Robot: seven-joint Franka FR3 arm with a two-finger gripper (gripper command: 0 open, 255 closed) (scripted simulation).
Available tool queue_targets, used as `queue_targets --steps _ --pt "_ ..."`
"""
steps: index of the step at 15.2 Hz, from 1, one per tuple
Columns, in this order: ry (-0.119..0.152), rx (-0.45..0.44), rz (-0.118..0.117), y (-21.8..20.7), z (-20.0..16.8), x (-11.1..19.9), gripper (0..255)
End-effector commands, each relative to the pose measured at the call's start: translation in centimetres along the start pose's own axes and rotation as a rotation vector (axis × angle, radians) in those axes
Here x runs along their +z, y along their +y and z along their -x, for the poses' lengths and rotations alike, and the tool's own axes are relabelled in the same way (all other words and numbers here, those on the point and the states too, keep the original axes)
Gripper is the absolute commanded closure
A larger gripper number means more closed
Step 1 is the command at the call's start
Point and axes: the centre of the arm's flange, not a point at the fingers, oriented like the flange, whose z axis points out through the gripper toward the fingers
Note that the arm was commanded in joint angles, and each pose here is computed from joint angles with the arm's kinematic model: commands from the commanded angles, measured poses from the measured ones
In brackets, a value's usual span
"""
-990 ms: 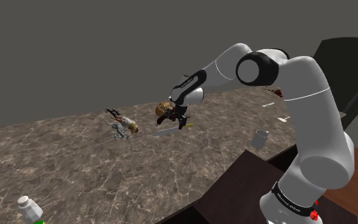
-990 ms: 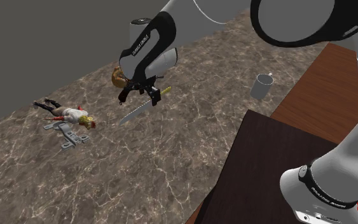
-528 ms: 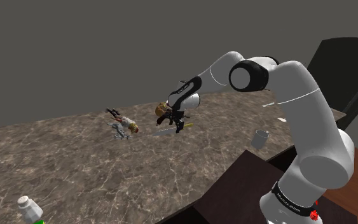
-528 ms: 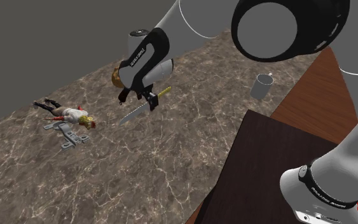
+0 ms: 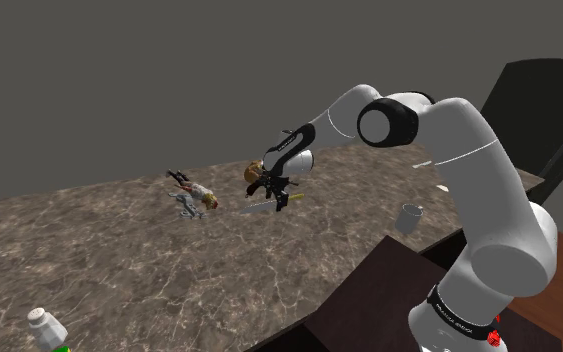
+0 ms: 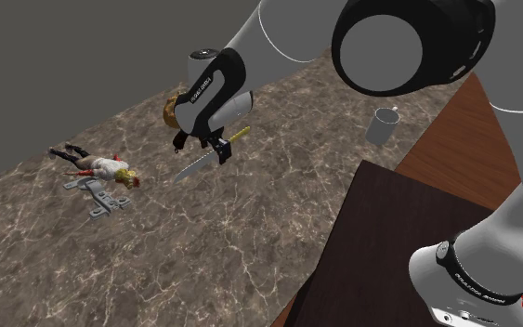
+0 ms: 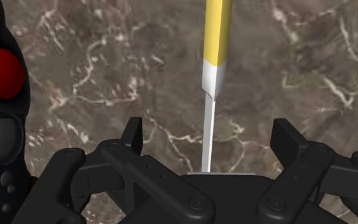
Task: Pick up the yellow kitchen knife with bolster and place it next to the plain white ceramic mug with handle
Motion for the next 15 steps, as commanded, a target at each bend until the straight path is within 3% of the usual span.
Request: queue_targets --steps 1,2,11,15 --pt "0.000 0.000 0.000 0.0 0.0 0.0 0" --pt "0.000 0.000 0.000 0.0 0.0 0.0 255" --pt "0.000 0.000 0.000 0.0 0.0 0.0 255" --pt "0.000 0.000 0.000 0.1 -0.2 -2.1 255"
